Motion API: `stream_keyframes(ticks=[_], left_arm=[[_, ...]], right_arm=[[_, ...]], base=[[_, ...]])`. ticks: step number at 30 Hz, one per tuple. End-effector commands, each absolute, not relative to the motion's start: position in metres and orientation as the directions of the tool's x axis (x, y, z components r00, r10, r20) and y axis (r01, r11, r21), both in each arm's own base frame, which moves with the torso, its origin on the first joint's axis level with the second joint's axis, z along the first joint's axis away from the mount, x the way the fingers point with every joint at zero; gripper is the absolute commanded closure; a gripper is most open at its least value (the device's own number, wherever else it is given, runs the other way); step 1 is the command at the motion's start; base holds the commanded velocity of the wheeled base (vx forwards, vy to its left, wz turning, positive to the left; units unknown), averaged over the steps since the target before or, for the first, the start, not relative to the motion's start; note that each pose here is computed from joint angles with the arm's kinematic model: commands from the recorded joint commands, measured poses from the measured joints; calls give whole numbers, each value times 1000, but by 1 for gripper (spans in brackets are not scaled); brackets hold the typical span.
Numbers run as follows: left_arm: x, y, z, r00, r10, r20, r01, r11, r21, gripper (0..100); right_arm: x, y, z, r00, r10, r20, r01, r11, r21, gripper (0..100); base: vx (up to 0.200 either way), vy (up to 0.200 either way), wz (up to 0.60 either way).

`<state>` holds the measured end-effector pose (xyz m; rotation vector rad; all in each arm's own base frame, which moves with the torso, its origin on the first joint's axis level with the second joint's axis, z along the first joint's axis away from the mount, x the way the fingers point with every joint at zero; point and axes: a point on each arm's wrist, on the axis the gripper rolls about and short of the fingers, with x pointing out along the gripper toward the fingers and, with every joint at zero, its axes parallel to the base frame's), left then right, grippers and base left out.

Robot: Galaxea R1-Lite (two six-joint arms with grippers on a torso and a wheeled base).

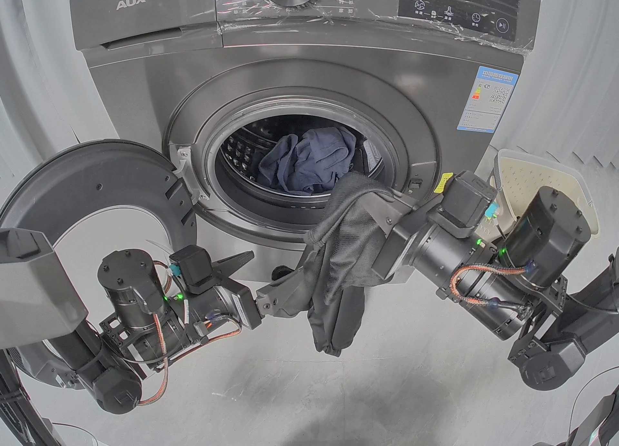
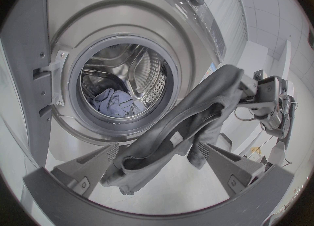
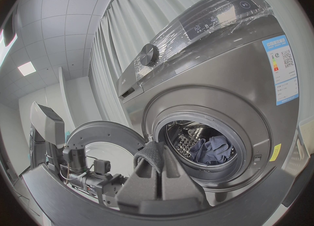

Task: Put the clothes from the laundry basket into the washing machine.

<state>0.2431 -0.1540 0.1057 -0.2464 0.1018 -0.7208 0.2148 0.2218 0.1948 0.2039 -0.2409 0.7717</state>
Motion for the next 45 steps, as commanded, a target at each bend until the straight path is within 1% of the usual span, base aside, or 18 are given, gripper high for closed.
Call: stream_keyframes(ticks=[1,3,7,14,21,22,24,25,28,33,45], left_arm=[[250,-153,93,757,-651,-50,619,740,-265,0],[249,-152,91,757,-651,-59,617,741,-264,0],[251,-153,77,752,-650,-108,607,747,-269,0],[260,-158,56,743,-648,-165,599,755,-268,0],[257,-158,44,696,-687,-211,647,727,-230,0],[257,-159,41,680,-700,-219,663,714,-222,0],[257,-159,40,678,-702,-220,666,712,-222,0],[259,-160,36,658,-718,-227,685,696,-214,0],[261,-162,31,638,-733,-236,705,679,-206,0],[266,-166,28,621,-750,-230,725,660,-195,0],[295,-185,3,623,-753,-213,735,656,-170,0]], right_arm=[[211,219,202,686,659,308,-711,697,93,100],[212,218,202,687,658,308,-710,698,93,100],[212,217,203,690,654,311,-707,702,92,100],[211,214,206,689,650,321,-705,703,92,100],[213,214,208,692,644,327,-701,707,91,100],[213,214,208,692,644,327,-701,707,91,100],[213,214,208,692,644,328,-701,707,91,100],[213,214,208,692,644,328,-701,707,91,100],[213,214,208,692,644,327,-701,707,91,100],[213,214,208,691,645,325,-702,706,91,100],[212,216,208,688,648,325,-705,703,91,100]], base=[[0,0,0],[0,0,0],[0,0,0],[0,0,0],[0,0,0],[0,0,0],[0,0,0],[0,0,0],[0,0,0],[0,0,0],[0,0,0]])
